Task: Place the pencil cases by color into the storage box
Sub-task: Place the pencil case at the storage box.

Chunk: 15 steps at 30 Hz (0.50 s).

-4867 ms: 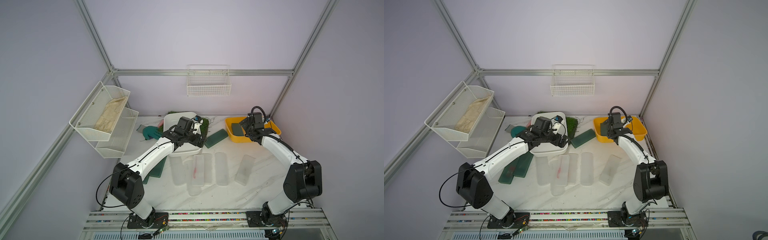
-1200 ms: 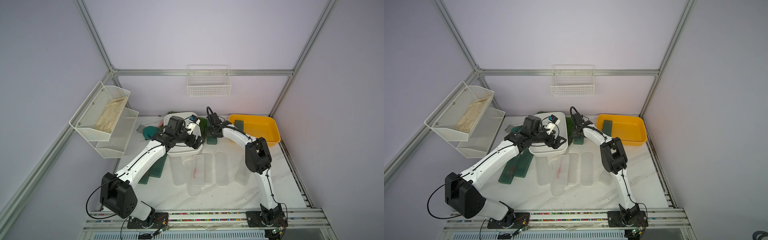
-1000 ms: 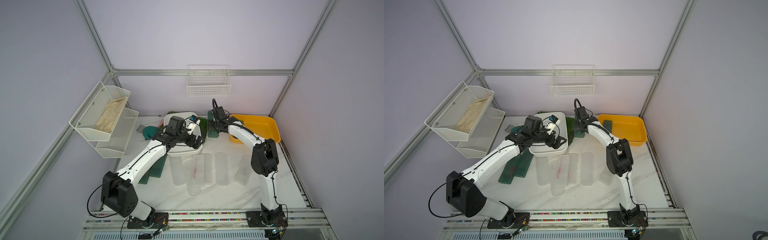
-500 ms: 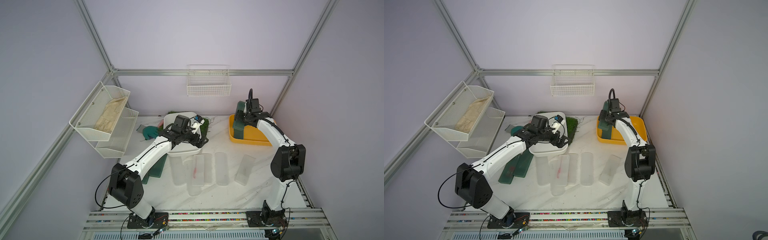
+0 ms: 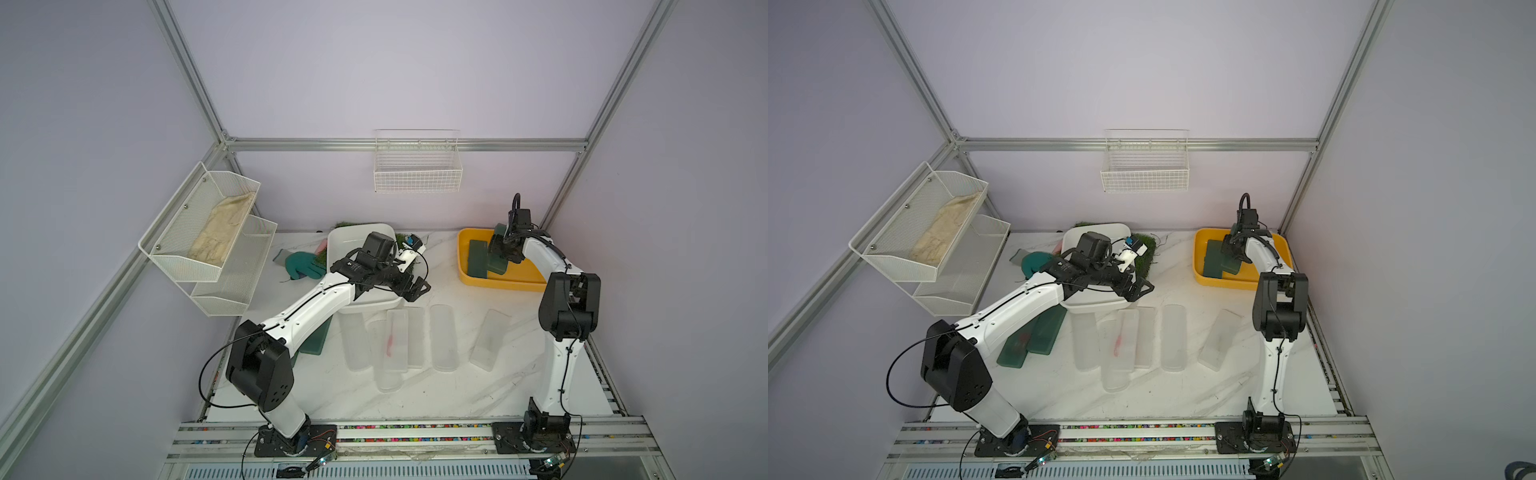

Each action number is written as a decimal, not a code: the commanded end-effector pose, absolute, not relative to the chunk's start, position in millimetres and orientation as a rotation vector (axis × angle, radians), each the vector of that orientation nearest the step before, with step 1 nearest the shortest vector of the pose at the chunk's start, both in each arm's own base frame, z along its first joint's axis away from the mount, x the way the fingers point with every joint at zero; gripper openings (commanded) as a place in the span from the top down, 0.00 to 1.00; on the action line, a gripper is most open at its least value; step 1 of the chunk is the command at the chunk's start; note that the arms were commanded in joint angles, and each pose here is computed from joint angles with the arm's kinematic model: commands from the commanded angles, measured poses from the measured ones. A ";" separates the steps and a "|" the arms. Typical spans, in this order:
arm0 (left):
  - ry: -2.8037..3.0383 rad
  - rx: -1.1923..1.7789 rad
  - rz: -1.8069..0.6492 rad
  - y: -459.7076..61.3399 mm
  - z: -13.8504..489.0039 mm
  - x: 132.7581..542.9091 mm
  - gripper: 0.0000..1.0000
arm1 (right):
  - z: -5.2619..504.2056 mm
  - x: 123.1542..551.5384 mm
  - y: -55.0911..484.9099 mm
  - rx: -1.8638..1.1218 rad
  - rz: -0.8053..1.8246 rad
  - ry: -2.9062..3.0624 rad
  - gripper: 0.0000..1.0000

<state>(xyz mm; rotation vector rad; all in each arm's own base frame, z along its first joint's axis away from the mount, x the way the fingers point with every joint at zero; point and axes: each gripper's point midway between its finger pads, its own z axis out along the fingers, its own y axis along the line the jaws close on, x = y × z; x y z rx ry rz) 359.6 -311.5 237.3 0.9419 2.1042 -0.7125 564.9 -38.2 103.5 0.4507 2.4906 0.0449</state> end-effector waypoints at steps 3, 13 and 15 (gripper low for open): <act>2.039 0.989 -0.716 -315.6 248.4 357.3 0.00 | 116.2 579.5 -51.1 0.342 -0.098 2.475 0.33; 2.060 0.992 -0.700 -310.9 250.8 355.8 0.00 | 88.7 581.0 -60.0 0.249 -0.205 2.525 0.32; 2.065 0.989 -0.689 -306.8 251.6 354.8 0.00 | 82.1 580.1 -61.7 0.248 -0.221 2.541 0.32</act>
